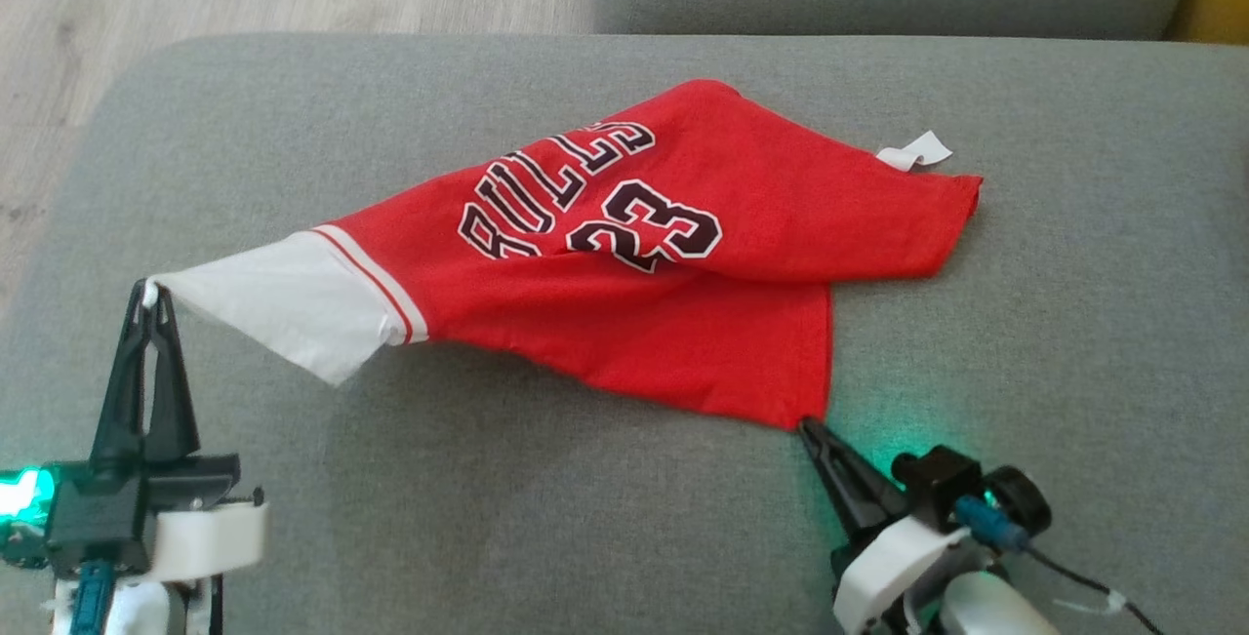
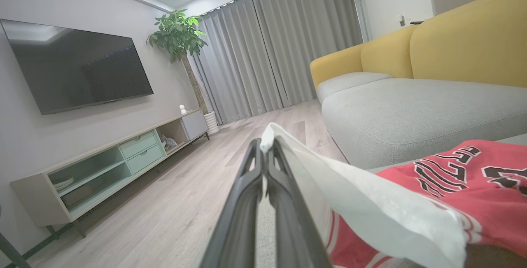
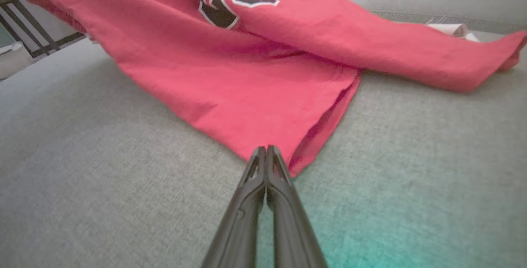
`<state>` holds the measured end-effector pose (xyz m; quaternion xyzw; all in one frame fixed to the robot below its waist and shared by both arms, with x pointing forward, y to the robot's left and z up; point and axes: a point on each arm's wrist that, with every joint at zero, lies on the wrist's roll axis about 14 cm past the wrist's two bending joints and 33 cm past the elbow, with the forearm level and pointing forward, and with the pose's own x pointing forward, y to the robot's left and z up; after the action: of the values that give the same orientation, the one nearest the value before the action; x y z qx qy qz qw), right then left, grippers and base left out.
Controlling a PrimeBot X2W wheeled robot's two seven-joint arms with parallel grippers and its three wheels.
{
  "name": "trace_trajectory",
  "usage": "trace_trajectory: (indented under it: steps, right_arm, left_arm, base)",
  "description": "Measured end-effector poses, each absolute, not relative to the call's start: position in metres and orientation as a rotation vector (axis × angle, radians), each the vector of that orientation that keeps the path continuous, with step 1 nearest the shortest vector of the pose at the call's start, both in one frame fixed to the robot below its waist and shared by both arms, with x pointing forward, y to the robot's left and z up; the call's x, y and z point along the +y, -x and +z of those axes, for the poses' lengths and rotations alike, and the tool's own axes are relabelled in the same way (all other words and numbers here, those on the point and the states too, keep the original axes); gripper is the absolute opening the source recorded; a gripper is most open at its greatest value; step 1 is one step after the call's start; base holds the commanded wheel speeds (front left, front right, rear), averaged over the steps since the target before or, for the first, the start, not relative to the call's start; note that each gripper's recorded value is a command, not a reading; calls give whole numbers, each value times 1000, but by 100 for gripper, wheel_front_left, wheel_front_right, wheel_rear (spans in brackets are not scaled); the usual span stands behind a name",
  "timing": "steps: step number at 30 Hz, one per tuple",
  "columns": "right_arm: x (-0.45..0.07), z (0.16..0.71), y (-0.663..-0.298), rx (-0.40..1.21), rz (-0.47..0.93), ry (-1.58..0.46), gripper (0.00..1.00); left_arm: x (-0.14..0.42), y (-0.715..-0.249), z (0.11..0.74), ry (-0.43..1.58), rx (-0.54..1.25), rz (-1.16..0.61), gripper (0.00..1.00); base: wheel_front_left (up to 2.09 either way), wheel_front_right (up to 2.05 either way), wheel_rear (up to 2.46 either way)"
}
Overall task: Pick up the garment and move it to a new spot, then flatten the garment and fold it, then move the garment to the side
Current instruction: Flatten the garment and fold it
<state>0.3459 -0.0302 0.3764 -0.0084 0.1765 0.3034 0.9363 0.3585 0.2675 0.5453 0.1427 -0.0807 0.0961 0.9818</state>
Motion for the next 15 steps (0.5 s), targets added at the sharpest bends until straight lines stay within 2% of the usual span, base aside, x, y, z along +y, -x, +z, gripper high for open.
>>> trace_trajectory:
  steps: [8,9,11,15]
  right_arm:
    - [-46,404,-362,262,563,25,0]
    - [-46,402,-360,266,566,31,31]
    - [-45,394,-351,291,594,64,100]
    - [-44,379,-339,335,641,119,100]
  left_arm:
    - [262,-360,553,-291,-189,178,0]
    - [261,-360,553,-290,-191,176,0]
    - [260,-361,554,-289,-194,173,0]
    - [259,-361,553,-288,-193,171,0]
  base:
    - [0,0,0]
    - [0,0,0]
    - [0,0,0]
    - [0,0,0]
